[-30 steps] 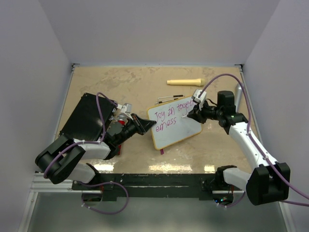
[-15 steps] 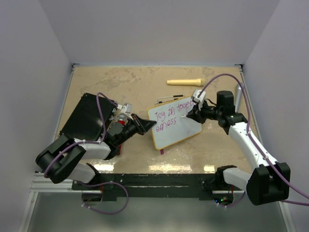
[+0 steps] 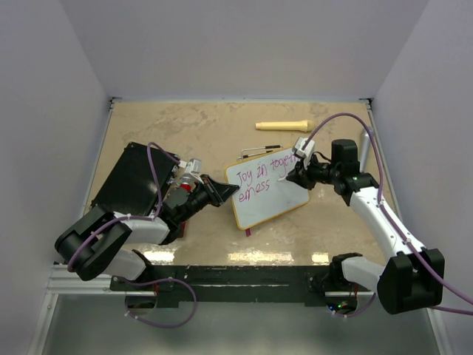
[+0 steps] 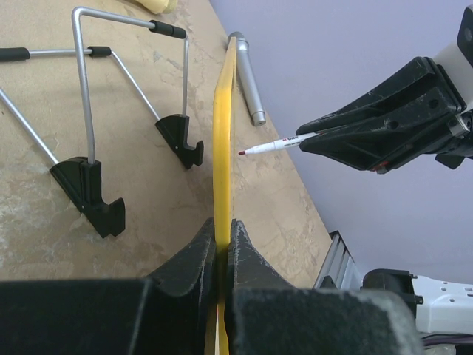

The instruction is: Write a sentence on the whiteboard

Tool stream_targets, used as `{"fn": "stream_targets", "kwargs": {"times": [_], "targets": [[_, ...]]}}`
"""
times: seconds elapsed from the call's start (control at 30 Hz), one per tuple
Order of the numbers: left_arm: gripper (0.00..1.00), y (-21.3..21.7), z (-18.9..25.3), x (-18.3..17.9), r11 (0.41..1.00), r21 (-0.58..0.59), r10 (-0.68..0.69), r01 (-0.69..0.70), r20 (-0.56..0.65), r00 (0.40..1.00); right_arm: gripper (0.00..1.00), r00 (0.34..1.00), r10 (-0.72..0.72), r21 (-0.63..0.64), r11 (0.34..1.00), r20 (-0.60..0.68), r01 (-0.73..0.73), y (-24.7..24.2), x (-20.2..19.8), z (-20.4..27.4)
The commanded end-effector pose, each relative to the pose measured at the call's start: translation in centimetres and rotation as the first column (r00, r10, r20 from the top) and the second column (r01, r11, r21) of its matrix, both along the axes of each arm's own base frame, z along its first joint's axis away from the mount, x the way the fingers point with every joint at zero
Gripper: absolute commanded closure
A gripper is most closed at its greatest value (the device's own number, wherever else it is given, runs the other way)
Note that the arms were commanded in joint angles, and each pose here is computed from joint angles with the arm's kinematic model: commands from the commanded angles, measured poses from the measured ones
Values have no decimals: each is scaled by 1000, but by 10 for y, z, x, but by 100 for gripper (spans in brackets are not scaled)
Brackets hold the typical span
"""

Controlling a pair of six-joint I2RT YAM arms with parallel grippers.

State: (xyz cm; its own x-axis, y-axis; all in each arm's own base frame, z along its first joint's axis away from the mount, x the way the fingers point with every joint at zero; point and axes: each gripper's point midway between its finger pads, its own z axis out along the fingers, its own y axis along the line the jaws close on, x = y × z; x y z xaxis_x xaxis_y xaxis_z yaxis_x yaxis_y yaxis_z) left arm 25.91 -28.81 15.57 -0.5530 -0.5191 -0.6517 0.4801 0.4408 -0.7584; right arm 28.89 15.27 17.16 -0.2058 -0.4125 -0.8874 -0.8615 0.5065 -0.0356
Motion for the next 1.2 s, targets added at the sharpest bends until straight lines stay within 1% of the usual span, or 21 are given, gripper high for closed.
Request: {"fn": "stream_targets", "kwargs": {"times": [0.0,0.3,0.57,0.87,1.07,1.17], "targets": [[100,0,23,0,998,-64,9,-5,69,998,100,999,29,2,1000,45,-29,3,-1,15],[100,-1,24,-3,998,-61,-5,10,89,996,100,987,138,-7,990,86,-138,8,-17,41],[100,-3,27,-5,997,-73,-21,28,99,995,100,993,90,-7,996,72,-90,4,-8,33],[100,-3,28,-5,994,-110,-18,26,72,997,100,994,108,24,994,30,-109,10,-12,24],[100,-5,27,-6,991,-127,-31,38,57,998,100,994,109,23,994,28,-110,8,-14,28],[100,-5,26,-7,992,-122,-35,42,61,998,100,994,93,13,996,50,-93,3,-12,36]]}}
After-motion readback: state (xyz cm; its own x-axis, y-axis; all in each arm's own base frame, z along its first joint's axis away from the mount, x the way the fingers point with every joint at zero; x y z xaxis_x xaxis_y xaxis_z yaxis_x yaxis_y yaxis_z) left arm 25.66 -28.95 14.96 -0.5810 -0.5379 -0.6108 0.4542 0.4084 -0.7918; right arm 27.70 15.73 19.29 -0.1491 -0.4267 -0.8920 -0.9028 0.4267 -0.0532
